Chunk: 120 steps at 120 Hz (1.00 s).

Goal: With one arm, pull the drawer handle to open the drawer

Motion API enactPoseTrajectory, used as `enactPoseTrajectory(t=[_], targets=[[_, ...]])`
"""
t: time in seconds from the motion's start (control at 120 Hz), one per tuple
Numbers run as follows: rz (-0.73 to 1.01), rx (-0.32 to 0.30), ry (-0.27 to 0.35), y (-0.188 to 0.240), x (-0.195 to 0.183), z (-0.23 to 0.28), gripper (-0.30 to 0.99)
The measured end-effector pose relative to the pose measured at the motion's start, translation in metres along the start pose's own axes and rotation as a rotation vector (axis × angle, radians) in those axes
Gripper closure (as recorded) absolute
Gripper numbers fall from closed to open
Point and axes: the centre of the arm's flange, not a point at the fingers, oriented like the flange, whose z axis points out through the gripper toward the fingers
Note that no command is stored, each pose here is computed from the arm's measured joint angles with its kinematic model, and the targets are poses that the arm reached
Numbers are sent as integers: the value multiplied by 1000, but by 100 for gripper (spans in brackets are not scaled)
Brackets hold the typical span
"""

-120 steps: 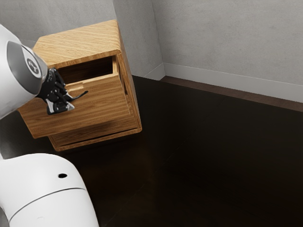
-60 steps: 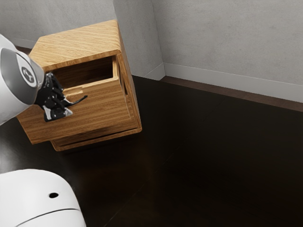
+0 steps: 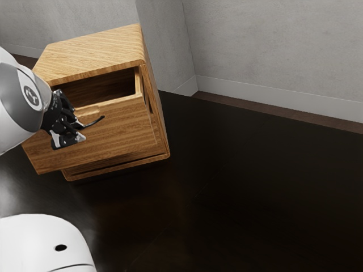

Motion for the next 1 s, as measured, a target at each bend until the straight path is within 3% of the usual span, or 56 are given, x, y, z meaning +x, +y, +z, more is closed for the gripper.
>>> enactPoseTrajectory(t=[1.0], targets=[[8, -11, 27, -27, -18, -24, 62]])
